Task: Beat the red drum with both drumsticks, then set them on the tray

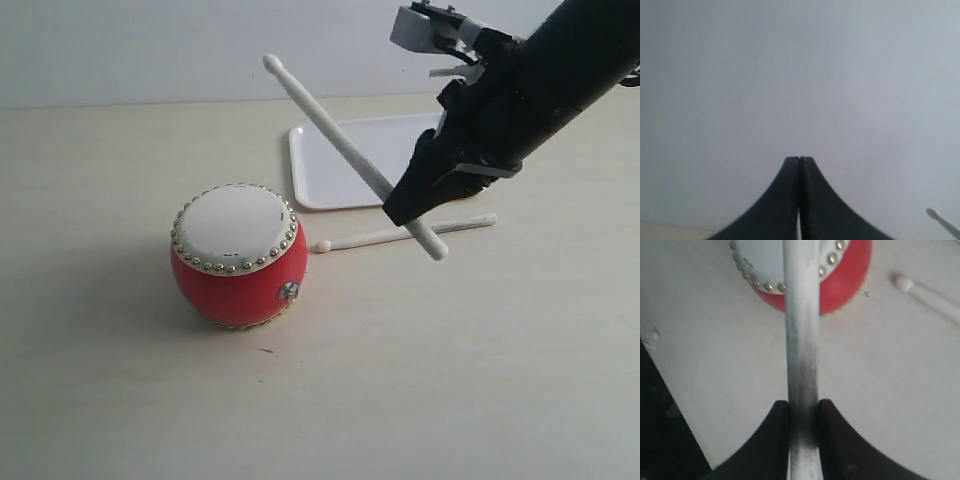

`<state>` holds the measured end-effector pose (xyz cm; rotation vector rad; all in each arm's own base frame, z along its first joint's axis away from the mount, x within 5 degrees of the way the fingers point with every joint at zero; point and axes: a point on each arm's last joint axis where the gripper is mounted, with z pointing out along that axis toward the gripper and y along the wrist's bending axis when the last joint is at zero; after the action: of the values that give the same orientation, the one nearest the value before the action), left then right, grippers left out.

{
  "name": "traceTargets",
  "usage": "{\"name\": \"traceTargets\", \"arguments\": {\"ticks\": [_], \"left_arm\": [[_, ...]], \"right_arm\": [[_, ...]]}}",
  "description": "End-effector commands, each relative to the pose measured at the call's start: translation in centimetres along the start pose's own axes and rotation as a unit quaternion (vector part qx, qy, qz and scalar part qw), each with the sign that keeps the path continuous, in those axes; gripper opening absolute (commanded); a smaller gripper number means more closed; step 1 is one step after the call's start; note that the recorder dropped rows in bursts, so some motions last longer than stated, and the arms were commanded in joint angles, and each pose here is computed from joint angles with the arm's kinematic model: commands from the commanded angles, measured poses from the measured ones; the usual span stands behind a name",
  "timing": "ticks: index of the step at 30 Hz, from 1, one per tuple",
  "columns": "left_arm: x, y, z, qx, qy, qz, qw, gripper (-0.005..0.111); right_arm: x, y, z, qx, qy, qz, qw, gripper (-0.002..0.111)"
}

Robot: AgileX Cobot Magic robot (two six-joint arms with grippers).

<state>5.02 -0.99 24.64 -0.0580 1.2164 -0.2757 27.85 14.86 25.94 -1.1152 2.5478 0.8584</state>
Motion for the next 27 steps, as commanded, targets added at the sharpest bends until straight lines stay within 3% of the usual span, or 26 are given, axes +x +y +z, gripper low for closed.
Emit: {"name": "traceTargets", "arguments": {"ticks": [1,6,8,10,13,16,20,24,27], "left_arm": [[-2.0,-0.7,1.4,0.020,0.014,0.076,0.997,0.000],[-5.0,-1.5,4.8,0.041,0.053,0.209,0.976,0.000],[-5.8,-1.2,6.7,0.028,0.079,0.205,0.975,0.000],[-5.7,-0.8,8.4,0.009,0.110,0.157,0.981,0.000],[-4.1,0.0,10.7,-0.012,0.172,0.079,0.982,0.000],[-1.1,0.9,12.3,-0.021,0.250,0.053,0.967,0.000],[3.4,2.1,13.5,0.005,0.367,0.132,0.921,0.000],[6.4,3.2,13.8,0.020,0.440,0.187,0.878,0.000],[7.7,4.4,13.9,-0.036,0.471,0.174,0.864,0.000]], "right_arm": [[-1.2,1.0,-0.4,-0.038,-0.063,-0.019,0.997,0.000],[-1.8,1.5,-0.5,-0.066,-0.095,0.001,0.993,0.000],[-1.8,1.5,-0.5,-0.067,-0.095,0.002,0.993,0.000],[-1.7,1.5,-0.5,-0.068,-0.093,0.002,0.993,0.000],[-1.7,1.6,-0.5,-0.074,-0.090,0.019,0.993,0.000],[-1.6,1.9,-0.6,-0.090,-0.082,0.019,0.992,0.000],[-1.3,2.3,-0.6,-0.110,-0.069,0.018,0.991,0.000],[-1.3,2.3,-0.6,-0.115,-0.065,0.018,0.991,0.000],[-1.2,2.4,-0.6,-0.119,-0.062,0.017,0.991,0.000]]}}
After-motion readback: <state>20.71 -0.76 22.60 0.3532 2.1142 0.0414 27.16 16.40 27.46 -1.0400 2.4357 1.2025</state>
